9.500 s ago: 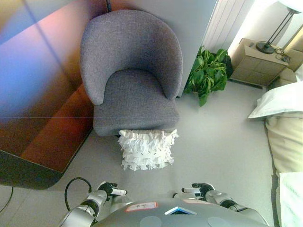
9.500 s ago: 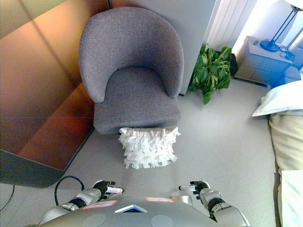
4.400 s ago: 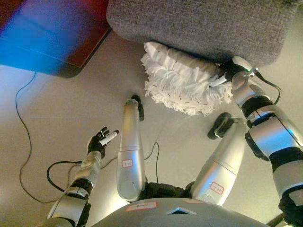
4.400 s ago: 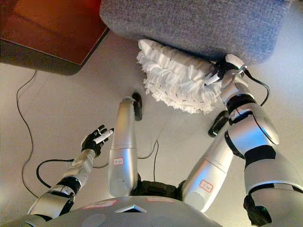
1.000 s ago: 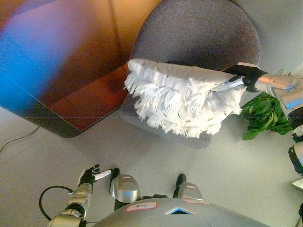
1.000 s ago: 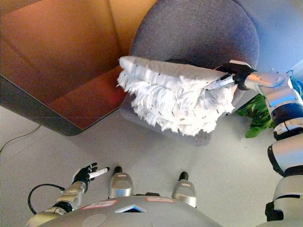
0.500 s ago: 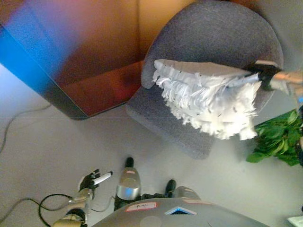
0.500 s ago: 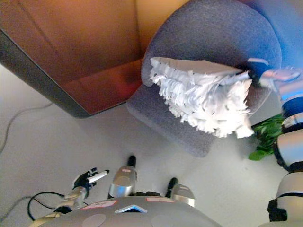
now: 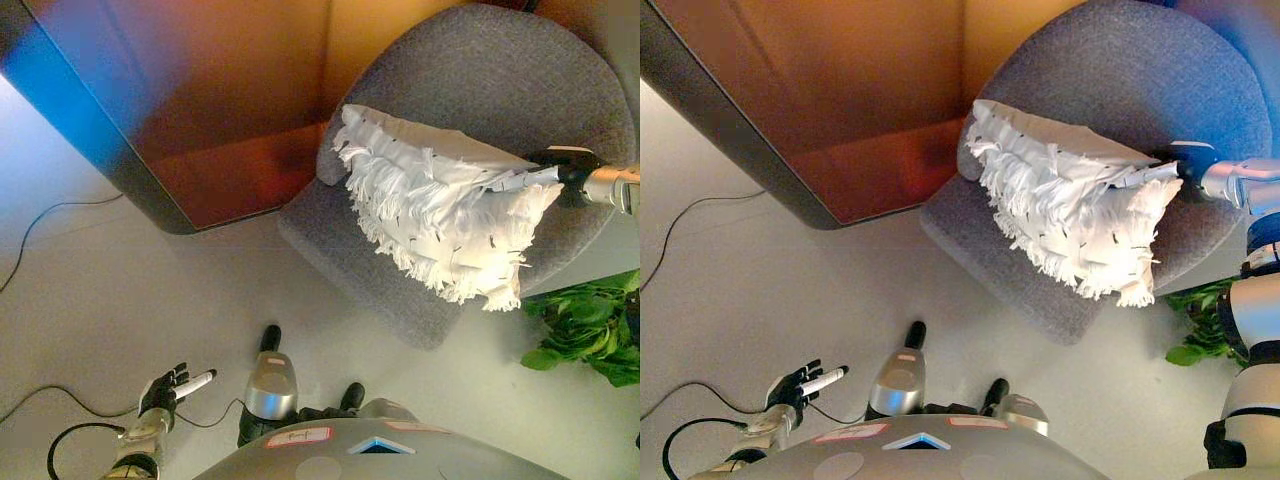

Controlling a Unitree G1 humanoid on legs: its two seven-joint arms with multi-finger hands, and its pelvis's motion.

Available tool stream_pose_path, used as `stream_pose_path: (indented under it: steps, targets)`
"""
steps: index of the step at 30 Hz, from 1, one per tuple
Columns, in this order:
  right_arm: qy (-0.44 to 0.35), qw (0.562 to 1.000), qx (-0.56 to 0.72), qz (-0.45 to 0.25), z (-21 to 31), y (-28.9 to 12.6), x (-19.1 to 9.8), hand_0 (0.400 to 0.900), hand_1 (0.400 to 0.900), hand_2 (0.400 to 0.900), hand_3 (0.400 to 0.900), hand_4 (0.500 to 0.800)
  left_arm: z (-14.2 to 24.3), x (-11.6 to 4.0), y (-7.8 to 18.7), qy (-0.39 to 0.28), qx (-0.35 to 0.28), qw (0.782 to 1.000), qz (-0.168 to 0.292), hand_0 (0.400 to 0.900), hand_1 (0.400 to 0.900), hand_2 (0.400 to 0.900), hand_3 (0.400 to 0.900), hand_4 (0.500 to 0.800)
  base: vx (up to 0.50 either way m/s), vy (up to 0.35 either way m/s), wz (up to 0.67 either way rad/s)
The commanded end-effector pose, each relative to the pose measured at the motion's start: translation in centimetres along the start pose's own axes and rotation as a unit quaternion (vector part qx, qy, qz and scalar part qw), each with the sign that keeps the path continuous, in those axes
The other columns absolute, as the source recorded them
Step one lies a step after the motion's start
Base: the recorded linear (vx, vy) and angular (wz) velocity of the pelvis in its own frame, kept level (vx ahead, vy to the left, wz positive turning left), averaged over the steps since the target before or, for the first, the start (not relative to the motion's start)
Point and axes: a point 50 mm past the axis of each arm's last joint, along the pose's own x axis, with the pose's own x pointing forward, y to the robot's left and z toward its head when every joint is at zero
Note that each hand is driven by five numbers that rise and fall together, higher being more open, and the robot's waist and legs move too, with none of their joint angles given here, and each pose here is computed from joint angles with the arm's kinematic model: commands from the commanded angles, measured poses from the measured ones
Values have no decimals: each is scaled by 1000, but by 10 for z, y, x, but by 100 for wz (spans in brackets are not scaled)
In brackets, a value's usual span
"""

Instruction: Pick up the pillow and put it on the sofa.

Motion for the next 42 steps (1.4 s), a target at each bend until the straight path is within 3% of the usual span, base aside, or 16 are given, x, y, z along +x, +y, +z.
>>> stream_pose_path:
  steps: [1,5,6,12,27,33,42]
  targets:
    - [-143,985,28,-92,55,-44,-49,400,400,400,400,500,-8,-8,29,-10,53,998,22,900,900,900,900,800,66,-161,17]
    - [-129,972,56,-187,48,-56,-54,400,400,400,400,500,3,-7,41,-29,51,998,24,900,900,900,900,800,-51,-180,16]
    - [-115,965,66,-225,46,-59,-54,900,900,900,900,800,6,-7,43,-34,46,998,24,900,900,900,900,800,-122,-118,8]
    - [-101,946,83,-297,45,-66,-57,900,900,900,900,800,21,-3,39,-60,9,998,34,900,900,900,900,800,-174,-64,4]
    - [-29,932,76,-353,20,-82,-77,900,900,900,900,800,34,-2,44,-77,-7,996,34,900,900,900,900,800,-3,-30,-5]
    - [14,903,58,-425,8,-96,-101,900,900,900,900,800,31,-3,49,-70,-13,997,38,900,900,900,900,800,19,-13,-8]
    - [27,894,36,-446,8,-113,-139,900,900,900,900,800,27,-2,42,-64,-11,997,36,900,900,900,900,800,22,4,-21]
